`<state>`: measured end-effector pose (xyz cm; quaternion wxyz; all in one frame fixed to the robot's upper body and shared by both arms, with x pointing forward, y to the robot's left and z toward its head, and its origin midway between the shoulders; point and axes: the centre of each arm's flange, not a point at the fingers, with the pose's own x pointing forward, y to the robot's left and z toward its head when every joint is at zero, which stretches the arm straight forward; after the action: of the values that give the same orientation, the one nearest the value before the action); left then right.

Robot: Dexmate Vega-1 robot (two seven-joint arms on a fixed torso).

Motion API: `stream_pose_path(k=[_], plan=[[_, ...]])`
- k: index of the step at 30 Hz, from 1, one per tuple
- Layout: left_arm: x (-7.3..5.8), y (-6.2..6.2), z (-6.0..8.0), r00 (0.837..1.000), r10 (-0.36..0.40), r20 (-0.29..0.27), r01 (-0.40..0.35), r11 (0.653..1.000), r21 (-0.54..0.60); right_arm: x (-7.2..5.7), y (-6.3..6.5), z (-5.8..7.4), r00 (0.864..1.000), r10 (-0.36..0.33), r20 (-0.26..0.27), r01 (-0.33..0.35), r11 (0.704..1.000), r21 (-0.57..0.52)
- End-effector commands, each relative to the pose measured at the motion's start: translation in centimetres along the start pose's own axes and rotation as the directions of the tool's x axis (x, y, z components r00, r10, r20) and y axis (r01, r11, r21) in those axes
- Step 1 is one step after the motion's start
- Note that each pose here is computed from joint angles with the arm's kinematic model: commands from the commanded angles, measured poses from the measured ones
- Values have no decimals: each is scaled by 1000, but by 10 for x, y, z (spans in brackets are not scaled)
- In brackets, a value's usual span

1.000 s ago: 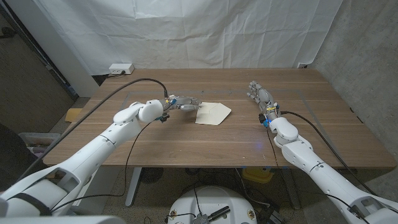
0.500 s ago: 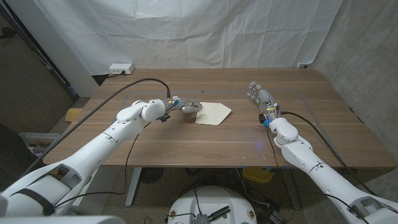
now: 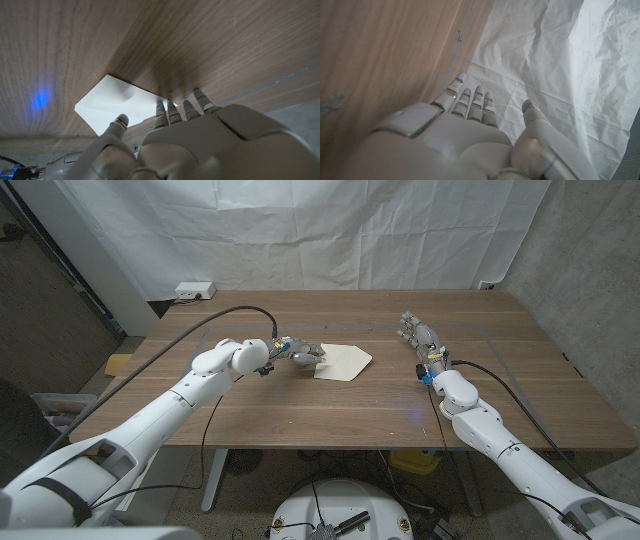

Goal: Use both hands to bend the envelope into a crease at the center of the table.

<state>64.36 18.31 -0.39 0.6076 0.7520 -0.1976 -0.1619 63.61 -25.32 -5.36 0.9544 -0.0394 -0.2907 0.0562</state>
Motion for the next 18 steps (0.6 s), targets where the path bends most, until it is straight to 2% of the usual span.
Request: stream_pose_path(k=[1, 9, 18], plan=[[5, -1, 5, 999, -42, -18, 43, 996, 74, -2, 3, -1, 1000, -3, -9, 3, 1000, -1], [9, -2, 8, 997, -67, -37, 70, 993, 92, -4, 6, -2, 999, -15, -42, 15, 1000, -9], [11, -2, 12, 997, -64, -42, 67, 994, 91, -18, 9, 9, 992, -48, -113, 42, 997, -60]])
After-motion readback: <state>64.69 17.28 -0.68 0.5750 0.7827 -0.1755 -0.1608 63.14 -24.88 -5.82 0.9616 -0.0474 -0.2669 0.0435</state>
